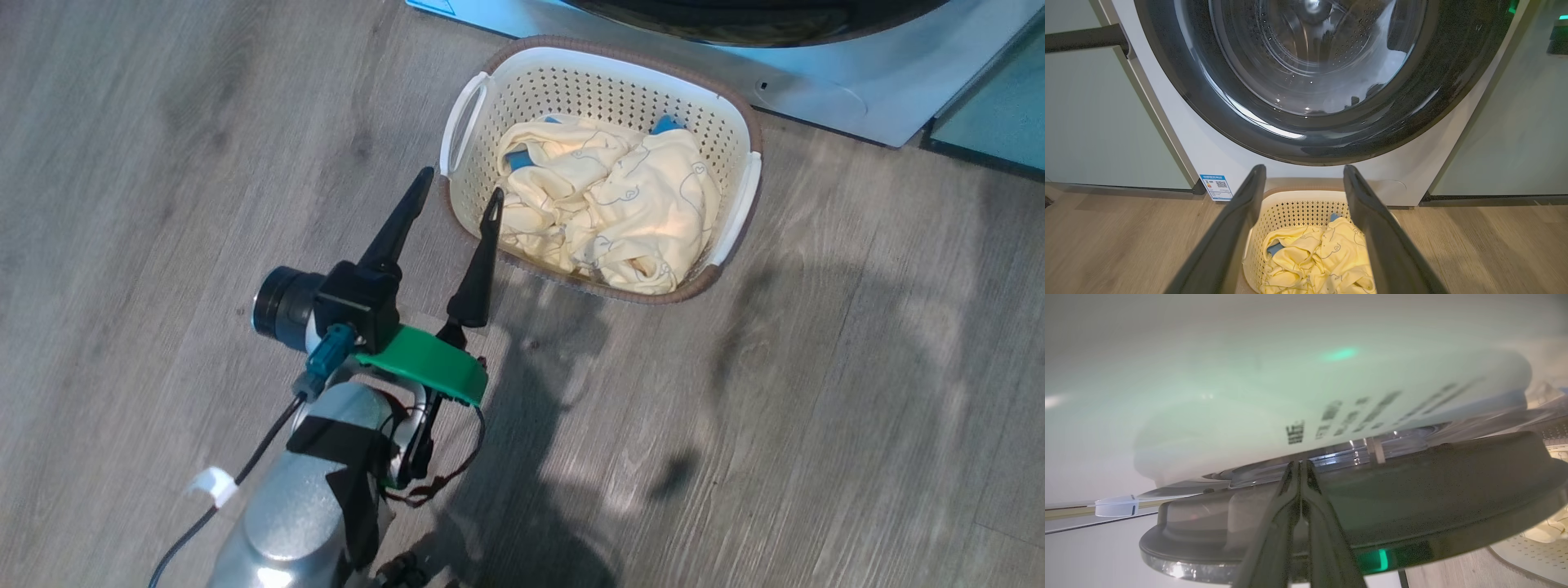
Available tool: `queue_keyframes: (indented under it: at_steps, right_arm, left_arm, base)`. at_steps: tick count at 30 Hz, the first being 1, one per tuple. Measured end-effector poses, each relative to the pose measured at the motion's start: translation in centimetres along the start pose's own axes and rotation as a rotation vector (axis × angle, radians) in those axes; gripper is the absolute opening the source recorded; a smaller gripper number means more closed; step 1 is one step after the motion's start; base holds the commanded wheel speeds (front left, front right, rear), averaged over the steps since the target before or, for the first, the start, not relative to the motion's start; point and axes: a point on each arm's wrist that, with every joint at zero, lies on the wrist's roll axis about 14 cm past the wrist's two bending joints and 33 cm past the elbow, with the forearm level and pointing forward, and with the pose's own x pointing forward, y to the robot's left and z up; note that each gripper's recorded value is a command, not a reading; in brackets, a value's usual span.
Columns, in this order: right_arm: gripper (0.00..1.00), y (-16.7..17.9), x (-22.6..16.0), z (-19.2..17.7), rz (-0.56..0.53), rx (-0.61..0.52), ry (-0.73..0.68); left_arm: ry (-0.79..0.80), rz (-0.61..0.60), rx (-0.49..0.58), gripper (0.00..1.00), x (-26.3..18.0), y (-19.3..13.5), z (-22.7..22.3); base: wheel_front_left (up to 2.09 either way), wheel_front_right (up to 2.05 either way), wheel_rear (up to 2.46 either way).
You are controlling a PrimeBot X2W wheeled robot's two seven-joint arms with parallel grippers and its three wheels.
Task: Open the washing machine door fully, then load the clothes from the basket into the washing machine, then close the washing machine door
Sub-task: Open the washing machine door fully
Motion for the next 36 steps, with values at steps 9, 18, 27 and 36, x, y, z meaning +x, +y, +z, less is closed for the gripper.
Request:
queue_keyframes:
  at_steps: [9, 18, 27, 36]
  right_arm:
    - [0.0, -0.2, -0.1, -0.6, -0.015, -0.018, 0.044]
    - [0.0, 0.1, -0.4, -1.9, -0.019, -0.049, 0.124]
    - [0.0, -1.3, -1.5, -4.6, -0.038, -0.065, 0.234]
    - [0.0, -2.0, -2.7, -7.1, -0.031, -0.072, 0.31]
  left_arm:
    - [-0.002, -0.005, -0.008, 1.0, 0.0, -0.2, 0.1]
    - [-0.011, -0.009, -0.01, 1.0, 0.0, -0.4, 0.4]
    - [-0.029, -0.009, -0.014, 1.0, 0.0, -0.6, 1.1]
    - [-0.048, -0.02, -0.021, 1.0, 0.0, -1.0, 1.8]
  base:
    - [0.0, 0.0, 0.0]
    - [0.0, 0.0, 0.0]
    - [0.0, 0.0, 0.0]
    - [0.0, 0.0, 0.0]
